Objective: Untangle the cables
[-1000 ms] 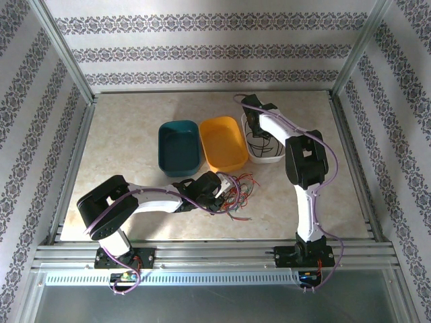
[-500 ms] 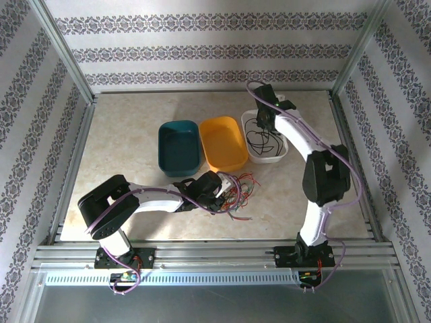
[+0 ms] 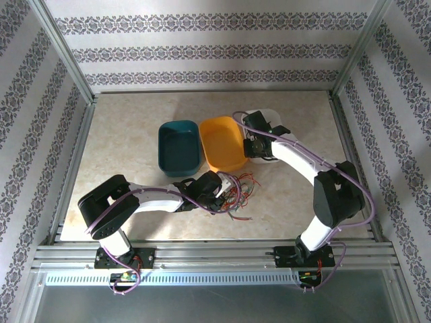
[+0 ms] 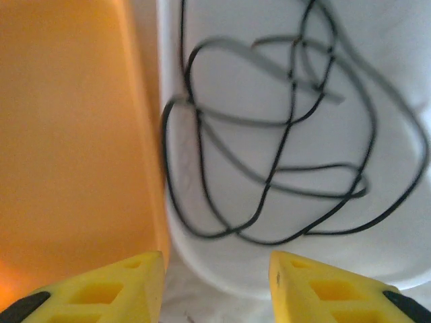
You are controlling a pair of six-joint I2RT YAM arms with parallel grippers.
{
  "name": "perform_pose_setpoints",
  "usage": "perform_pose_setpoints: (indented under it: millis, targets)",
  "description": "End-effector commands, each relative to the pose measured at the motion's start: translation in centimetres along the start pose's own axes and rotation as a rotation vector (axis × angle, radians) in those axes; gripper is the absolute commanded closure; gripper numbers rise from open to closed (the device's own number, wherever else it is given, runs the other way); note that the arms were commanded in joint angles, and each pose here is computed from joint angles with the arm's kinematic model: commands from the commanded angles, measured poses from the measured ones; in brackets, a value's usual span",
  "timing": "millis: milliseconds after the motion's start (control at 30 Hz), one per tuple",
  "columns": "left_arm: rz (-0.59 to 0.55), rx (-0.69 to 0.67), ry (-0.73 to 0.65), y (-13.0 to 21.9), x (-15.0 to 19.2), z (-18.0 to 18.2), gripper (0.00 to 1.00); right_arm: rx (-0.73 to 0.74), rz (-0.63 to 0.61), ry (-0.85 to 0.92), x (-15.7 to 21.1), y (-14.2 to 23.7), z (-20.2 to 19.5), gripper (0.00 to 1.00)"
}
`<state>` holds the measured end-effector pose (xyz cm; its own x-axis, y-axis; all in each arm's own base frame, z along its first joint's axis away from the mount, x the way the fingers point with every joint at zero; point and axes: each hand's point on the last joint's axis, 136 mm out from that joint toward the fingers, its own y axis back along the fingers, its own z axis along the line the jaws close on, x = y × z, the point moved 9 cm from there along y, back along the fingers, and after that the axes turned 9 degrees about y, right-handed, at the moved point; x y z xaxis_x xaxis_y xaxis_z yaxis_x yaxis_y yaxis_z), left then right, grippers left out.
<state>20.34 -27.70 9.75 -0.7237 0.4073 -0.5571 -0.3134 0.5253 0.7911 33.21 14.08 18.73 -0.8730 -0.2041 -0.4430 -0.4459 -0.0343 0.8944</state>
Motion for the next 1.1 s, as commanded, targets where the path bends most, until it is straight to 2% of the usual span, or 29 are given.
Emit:
perform_pose_setpoints:
  millis: [0,100,267,400,500,633,833,933,1067]
  targets:
    - [0.131,-0.062,0.017,-0.9,2.7,1.3,1.00,-0.006,-0.015,-0.017,-0.5,-1.3,-0.2,0.65]
    - [0.134,-0.064,0.019,-1.0,2.6,1.3,1.00,0.015,-0.021,-0.065,-1.4,-2.2,-0.9,0.72]
    - [0.132,-0.075,0.030,-0.9,2.7,1.4,1.00,0.010,-0.013,-0.133,-3.0,-3.9,-2.3,0.74]
    - [0.132,-0.078,0.035,-0.9,2.7,1.4,1.00,0.057,0.000,-0.221,-3.7,-4.8,-4.2,0.83]
    - [0.128,-0.080,0.038,-0.9,2.7,1.4,1.00,0.074,-0.009,-0.276,-3.9,-4.6,-5.1,0.85]
    - [0.128,-0.078,0.037,-0.9,2.7,1.4,1.00,0.017,-0.032,-0.268,-3.4,-3.1,-4.7,0.81]
    - [0.114,-0.077,0.040,-0.8,2.8,1.5,1.00,-0.042,-0.107,-0.208,0.5,2.1,-3.5,0.62]
    - [0.097,-0.069,0.038,-0.7,2.8,1.5,1.00,-0.122,-0.135,-0.182,3.4,4.2,-2.7,0.59]
    - [0.016,-0.030,0.044,0.1,2.5,1.2,1.00,-0.321,-0.142,-0.073,6.6,6.0,-0.5,0.61]
